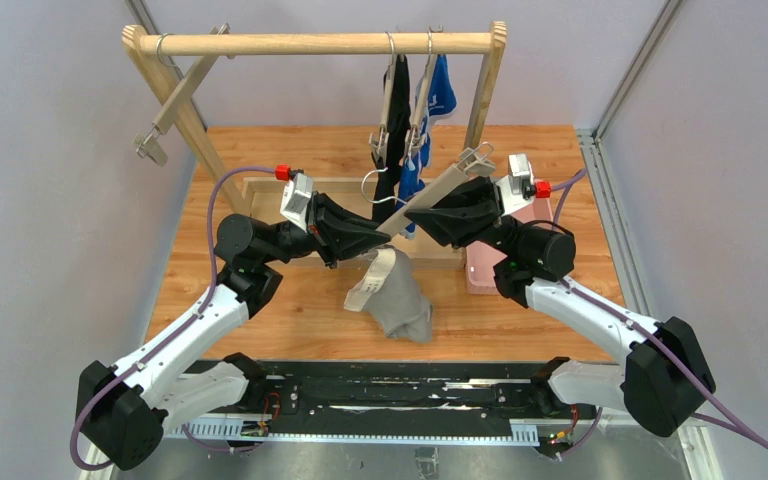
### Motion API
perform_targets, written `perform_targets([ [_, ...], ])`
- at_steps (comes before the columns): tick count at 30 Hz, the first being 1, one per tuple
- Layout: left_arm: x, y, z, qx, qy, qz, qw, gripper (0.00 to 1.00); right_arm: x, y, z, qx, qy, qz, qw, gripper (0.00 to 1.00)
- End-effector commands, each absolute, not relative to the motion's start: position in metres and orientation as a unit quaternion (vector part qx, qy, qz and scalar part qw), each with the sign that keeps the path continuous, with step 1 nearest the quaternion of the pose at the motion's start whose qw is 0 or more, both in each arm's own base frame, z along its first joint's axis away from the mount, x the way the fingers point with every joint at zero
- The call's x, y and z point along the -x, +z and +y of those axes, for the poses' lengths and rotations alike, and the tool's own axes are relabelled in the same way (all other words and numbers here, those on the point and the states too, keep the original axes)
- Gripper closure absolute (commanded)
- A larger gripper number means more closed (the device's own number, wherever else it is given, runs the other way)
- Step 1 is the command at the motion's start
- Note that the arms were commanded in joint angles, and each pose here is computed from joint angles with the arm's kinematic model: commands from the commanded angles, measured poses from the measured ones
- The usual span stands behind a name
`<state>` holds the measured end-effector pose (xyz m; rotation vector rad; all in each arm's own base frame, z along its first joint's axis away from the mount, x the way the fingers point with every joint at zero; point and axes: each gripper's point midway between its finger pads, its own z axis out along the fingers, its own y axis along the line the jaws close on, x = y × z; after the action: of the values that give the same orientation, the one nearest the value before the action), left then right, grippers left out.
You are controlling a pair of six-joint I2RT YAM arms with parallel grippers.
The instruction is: Remove the underwear clipped to the hanger
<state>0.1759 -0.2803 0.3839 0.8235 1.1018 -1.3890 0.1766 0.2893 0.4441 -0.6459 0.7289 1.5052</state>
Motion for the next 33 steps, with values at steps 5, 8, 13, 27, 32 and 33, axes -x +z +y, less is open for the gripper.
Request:
perform_targets([
  [5, -0.171, 0.395, -0.279, -0.353, -0.589, 0.443, 0.576, 1.0, -0.158, 0.462, 0.288, 0.3, 0.662, 0.285, 0.625, 0.99],
  [8, -0.171, 0.398, -0.279, -0.354, -0.59, 0.44, 0.577, 1.0, -0.161, 0.459, 0.287, 0.292, 0.656, 0.291, 0.632, 0.99],
  [13, -0.17, 0.397, -0.279, -0.353, -0.59, 0.441, 0.577, 0.97, -0.159, 0.458, 0.284, 0.29, 0.653, 0.288, 0.638, 0.99],
  [27, -0.164, 0.381, -0.275, -0.37, -0.574, 0.449, 0.576, 0.7, -0.146, 0.47, 0.277, 0.298, 0.659, 0.271, 0.636, 0.99],
  [32, -0.167, 0.376, -0.273, -0.365, -0.562, 0.462, 0.581, 0.44, -0.143, 0.471, 0.276, 0.299, 0.663, 0.268, 0.632, 0.99],
  [33, -0.166, 0.375, -0.272, -0.367, -0.561, 0.461, 0.582, 0.43, -0.142, 0.472, 0.276, 0.299, 0.663, 0.267, 0.632, 0.99],
])
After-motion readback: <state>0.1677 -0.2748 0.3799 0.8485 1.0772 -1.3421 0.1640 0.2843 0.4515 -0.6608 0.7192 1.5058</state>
